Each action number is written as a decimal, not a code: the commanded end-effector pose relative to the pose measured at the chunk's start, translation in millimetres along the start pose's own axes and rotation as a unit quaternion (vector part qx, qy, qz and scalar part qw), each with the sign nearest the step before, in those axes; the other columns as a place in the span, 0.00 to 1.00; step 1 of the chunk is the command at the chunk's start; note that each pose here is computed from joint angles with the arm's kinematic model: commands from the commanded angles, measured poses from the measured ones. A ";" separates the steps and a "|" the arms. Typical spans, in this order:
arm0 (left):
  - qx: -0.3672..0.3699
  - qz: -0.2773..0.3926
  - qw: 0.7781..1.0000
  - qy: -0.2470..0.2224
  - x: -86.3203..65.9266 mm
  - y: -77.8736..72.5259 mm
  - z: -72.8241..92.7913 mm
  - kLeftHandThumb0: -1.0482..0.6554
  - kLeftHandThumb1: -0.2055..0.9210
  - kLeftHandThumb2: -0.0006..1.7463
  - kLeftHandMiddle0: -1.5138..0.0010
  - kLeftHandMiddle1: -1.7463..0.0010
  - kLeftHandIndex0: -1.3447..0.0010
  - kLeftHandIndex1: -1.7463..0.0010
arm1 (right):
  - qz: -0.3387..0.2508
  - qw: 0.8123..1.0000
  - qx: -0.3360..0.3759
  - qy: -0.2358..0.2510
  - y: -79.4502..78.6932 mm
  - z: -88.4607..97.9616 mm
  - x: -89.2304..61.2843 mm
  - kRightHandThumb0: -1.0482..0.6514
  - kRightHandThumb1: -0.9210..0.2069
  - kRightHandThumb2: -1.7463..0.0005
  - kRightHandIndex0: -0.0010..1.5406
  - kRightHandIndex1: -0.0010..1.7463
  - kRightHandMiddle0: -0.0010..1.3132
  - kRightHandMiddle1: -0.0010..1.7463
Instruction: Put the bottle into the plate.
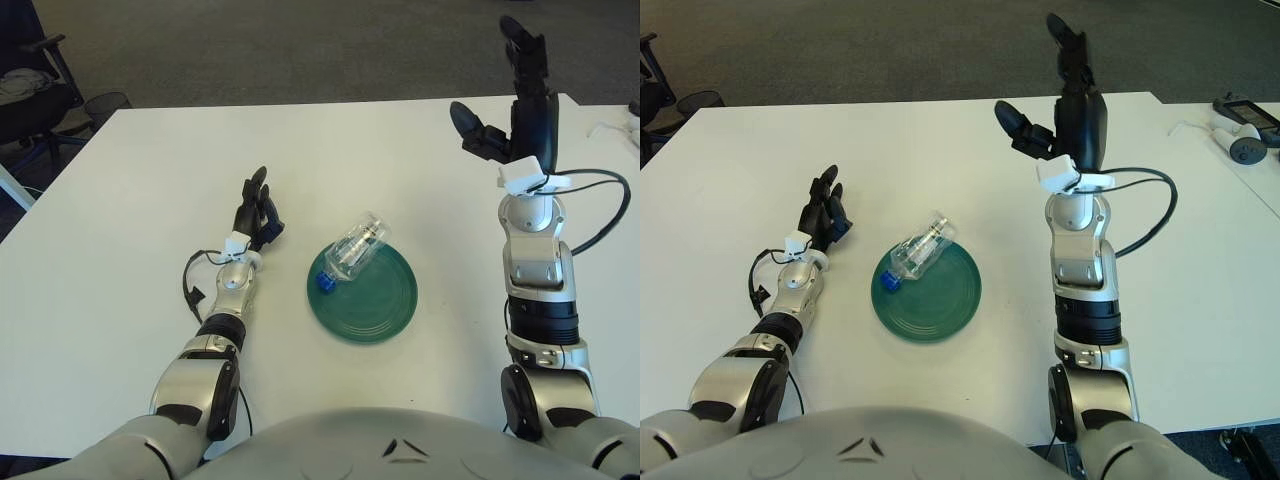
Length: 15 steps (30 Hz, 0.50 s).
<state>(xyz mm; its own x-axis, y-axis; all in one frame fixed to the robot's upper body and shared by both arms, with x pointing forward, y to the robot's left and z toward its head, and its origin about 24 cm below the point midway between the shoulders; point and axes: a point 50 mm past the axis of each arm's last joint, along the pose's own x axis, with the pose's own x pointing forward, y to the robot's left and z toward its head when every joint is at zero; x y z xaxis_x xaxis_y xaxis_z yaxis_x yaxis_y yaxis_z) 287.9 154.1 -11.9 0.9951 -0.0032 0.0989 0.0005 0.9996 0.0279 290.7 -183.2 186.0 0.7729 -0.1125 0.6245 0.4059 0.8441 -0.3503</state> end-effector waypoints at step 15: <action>0.004 0.015 0.996 0.086 -39.9 4.6 -35.0 0.13 1.00 0.59 0.82 0.97 1.00 0.70 | -0.032 0.970 0.135 0.199 39.6 -65.1 -67.0 0.25 0.00 0.59 0.13 0.40 0.00 0.47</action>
<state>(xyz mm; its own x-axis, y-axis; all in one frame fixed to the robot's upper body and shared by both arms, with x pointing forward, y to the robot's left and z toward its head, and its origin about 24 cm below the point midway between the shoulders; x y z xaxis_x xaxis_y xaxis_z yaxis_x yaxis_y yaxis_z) 286.0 155.2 -11.7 0.9953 0.0065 0.0965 -0.0097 0.9994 0.0330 293.3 -185.1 99.1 0.8836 -0.3135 0.3478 0.3712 0.9217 -0.1122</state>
